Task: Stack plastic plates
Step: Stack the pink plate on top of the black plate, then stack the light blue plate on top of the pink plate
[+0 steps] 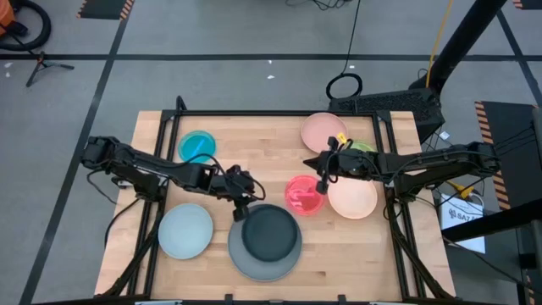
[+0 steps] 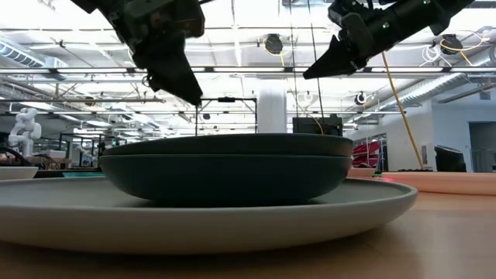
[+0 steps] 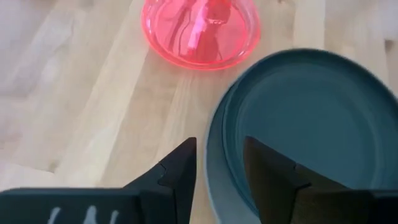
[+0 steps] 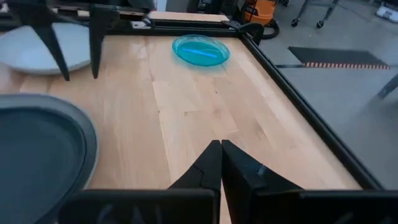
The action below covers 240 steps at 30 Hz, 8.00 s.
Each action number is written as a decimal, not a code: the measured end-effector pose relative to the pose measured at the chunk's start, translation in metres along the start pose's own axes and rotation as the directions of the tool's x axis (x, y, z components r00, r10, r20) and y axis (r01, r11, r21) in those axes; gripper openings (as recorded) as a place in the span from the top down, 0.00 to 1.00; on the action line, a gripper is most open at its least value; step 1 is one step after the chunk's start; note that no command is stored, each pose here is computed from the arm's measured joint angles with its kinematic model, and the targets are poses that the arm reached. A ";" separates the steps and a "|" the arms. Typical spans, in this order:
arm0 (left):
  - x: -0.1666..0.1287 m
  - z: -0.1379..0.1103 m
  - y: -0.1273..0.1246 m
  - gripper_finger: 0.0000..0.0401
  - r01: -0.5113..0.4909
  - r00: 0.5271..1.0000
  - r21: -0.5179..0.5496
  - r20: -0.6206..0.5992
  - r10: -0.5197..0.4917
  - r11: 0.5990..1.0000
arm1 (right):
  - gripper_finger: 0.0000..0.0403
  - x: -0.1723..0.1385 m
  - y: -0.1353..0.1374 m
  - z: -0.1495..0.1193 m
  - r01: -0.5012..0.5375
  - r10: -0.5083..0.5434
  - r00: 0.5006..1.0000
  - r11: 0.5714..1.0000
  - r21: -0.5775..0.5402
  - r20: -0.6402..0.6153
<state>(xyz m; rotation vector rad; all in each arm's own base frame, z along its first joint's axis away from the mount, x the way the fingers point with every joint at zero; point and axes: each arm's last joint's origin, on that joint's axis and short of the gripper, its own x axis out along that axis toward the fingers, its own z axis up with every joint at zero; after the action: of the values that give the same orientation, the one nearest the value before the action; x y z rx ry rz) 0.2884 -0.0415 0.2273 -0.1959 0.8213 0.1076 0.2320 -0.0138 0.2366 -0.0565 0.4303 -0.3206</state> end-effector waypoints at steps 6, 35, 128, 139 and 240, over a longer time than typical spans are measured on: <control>-0.023 0.007 0.003 0.66 -0.078 0.994 0.197 0.094 0.061 0.977 | 1.00 0.002 -0.001 -0.002 0.065 -0.063 0.998 0.984 0.166 -0.016; -0.127 -0.022 0.036 0.66 -0.271 0.822 0.221 0.560 0.106 0.937 | 1.00 0.071 -0.018 0.046 0.462 -0.186 0.752 0.833 0.304 -0.633; -0.138 -0.028 0.041 0.66 -0.241 0.819 0.149 0.561 0.119 0.959 | 0.98 0.032 0.181 0.052 -0.588 0.500 0.764 0.800 -0.119 -0.407; -0.138 -0.028 0.041 0.66 -0.194 0.816 0.075 0.565 0.118 0.978 | 0.85 0.025 0.191 0.047 -0.588 0.489 0.768 0.795 -0.152 -0.414; -0.040 -0.096 -0.006 0.97 0.038 0.801 0.262 -0.585 0.128 0.964 | 0.68 0.021 0.178 0.031 -0.466 0.316 0.758 0.875 -0.134 -0.571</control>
<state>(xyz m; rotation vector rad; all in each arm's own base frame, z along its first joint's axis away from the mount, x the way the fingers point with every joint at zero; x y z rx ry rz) 0.1933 -0.0689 0.1937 0.0517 1.4685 -0.0252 0.3153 0.1479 0.2345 -0.1419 1.0299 0.1619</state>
